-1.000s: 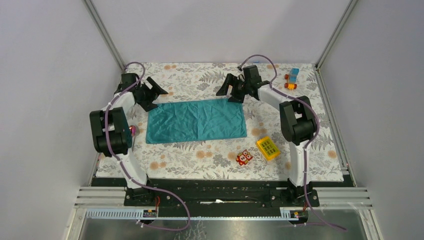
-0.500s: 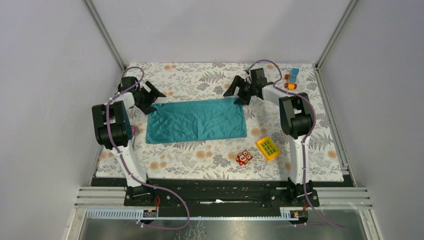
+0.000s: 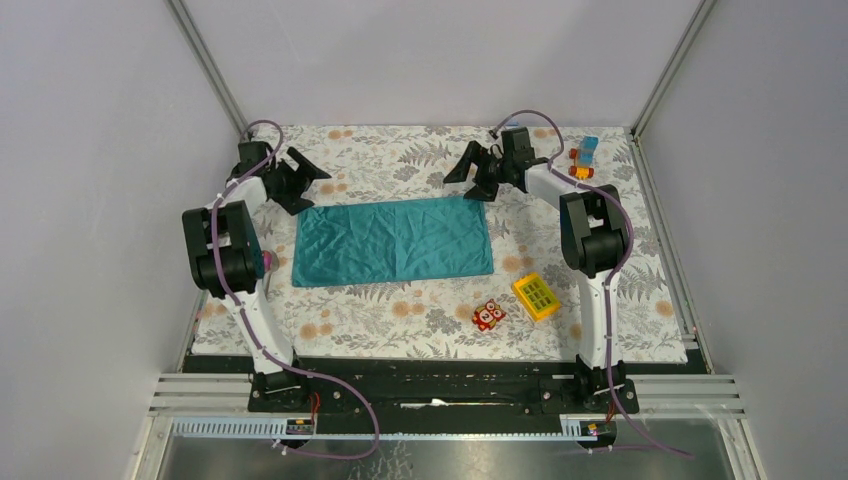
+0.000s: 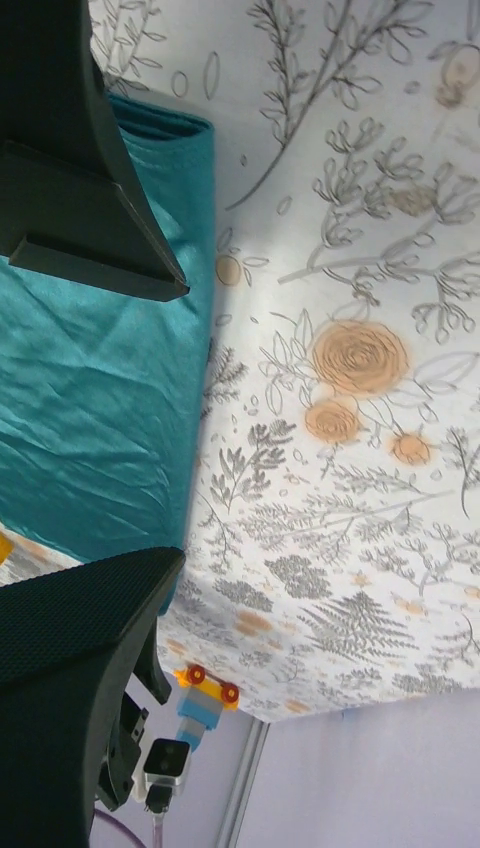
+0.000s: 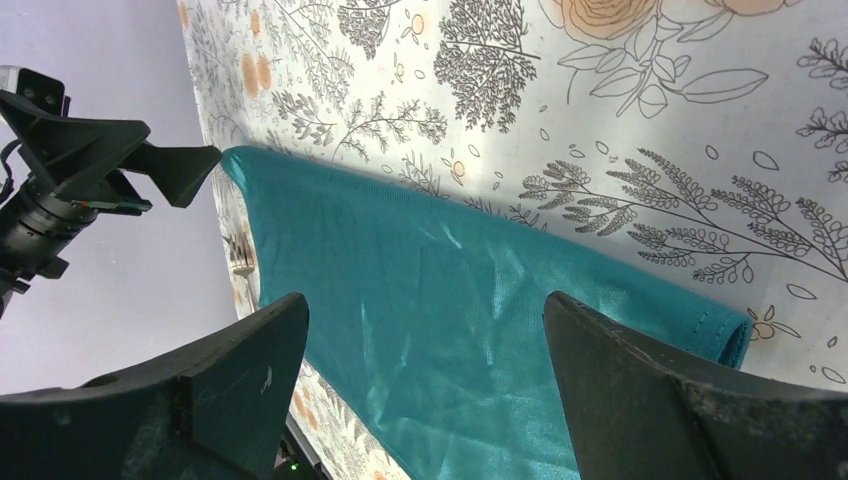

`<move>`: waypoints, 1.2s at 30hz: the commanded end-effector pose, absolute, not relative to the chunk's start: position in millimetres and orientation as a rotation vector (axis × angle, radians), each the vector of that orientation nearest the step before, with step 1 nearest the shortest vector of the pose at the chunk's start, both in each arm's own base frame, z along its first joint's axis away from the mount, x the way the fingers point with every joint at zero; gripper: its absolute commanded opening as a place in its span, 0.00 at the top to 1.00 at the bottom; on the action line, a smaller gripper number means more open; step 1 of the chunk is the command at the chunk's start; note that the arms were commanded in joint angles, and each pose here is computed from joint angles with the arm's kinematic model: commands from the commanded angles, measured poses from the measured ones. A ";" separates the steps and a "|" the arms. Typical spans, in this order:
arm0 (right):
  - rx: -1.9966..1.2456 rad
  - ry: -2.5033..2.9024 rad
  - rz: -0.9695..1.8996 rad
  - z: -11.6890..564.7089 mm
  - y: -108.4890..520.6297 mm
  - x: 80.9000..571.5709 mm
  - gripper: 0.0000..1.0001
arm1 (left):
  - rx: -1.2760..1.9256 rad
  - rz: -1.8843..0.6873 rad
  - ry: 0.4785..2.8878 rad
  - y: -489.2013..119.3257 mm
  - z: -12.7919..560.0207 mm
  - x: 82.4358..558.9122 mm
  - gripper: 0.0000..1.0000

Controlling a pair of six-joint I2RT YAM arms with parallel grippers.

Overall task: Fold the napkin into a case and place the utensils inside
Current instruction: Smooth out the rectangle-folded napkin at the center of the board.

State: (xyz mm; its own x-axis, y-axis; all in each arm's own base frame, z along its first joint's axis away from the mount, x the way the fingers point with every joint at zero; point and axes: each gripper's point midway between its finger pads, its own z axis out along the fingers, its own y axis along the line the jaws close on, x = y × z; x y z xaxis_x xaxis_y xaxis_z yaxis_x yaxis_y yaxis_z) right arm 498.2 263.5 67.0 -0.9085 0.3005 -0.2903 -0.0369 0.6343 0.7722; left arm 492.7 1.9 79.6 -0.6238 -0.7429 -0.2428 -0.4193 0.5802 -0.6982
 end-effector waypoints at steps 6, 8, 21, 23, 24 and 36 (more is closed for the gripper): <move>0.246 2.431 1.178 57.3 251.9 521.6 0.06 | -0.930 -0.795 2.290 20.0 57.9 511.0 0.01; 0.260 2.456 1.135 43.1 243.9 522.5 0.06 | -0.941 -0.752 2.303 29.3 47.3 509.7 0.01; 0.162 2.502 0.917 56.0 221.7 529.6 0.06 | -0.854 -0.646 2.281 46.9 90.2 506.4 0.01; 0.149 2.483 0.912 74.7 222.0 531.0 0.06 | -0.844 -0.617 2.261 50.2 106.8 504.2 0.01; 0.143 2.472 0.908 84.4 222.6 530.9 0.06 | -0.838 -0.605 2.255 51.2 112.7 502.7 0.01; 0.027 2.443 1.071 117.2 266.9 495.8 0.04 | -0.833 -0.733 2.297 31.8 99.3 492.9 0.01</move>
